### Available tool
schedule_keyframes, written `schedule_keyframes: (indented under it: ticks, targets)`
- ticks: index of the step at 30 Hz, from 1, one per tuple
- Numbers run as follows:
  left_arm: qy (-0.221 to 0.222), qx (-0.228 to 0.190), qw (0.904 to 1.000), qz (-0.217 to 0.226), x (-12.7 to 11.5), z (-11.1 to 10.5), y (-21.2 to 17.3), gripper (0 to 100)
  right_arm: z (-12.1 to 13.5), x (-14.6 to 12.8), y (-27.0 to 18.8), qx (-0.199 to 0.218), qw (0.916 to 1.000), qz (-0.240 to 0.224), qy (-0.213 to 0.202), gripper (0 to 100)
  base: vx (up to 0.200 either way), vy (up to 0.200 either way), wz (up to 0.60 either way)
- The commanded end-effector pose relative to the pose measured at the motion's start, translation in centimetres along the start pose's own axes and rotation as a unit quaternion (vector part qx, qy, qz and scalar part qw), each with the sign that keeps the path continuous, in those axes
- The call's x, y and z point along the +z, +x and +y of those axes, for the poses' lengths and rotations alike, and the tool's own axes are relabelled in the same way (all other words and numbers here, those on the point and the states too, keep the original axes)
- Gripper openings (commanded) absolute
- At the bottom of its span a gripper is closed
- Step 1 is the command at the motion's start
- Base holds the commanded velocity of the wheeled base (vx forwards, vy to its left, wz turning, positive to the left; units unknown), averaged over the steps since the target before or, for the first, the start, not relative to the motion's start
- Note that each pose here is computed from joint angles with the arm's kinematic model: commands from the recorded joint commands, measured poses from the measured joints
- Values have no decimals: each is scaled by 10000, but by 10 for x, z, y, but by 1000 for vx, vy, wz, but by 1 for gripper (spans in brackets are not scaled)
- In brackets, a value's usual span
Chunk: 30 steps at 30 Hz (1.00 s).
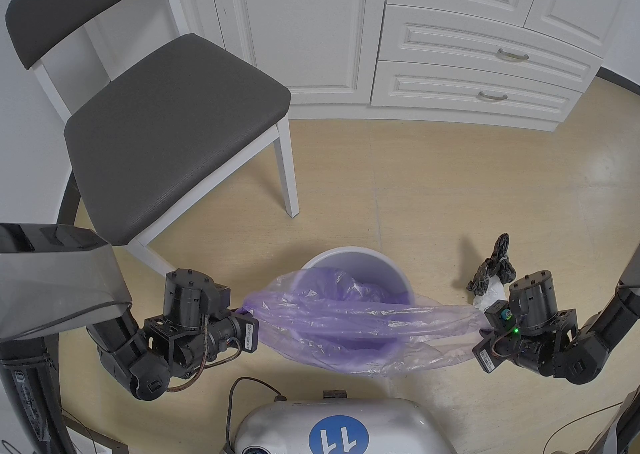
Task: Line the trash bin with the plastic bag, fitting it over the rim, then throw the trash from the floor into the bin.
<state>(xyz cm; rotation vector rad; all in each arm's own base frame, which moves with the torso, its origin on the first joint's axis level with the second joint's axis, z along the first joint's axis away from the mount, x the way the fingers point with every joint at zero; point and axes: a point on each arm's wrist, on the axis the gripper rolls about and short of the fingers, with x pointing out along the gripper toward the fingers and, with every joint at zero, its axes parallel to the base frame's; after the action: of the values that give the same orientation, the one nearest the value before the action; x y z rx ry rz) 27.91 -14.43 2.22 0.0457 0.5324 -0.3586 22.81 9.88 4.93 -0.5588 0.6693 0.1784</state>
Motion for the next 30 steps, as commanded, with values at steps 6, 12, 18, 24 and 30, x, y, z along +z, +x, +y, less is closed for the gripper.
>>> schedule_keyframes:
  ticks: [6,12,18,24,30]
  targets:
    - [89,-63,9996,256,-14,-5,6,0,11,-10,4,170,9991,221,-307,0,0,0,0]
    - [116,-83,9993,355,-21,-7,11,0,22,-14,12,287,9981,336,-426,0,0,0,0]
    - [66,-96,9997,235,-26,-8,23,0,29,-16,21,324,9973,451,-478,0,0,0,0]
    - [11,-98,9995,-303,-21,-8,21,0,32,-14,28,211,9992,116,-317,0,0,0,0]
    - [32,-100,9994,-326,-19,-8,18,0,35,-18,35,231,9989,208,-349,0,0,0,0]
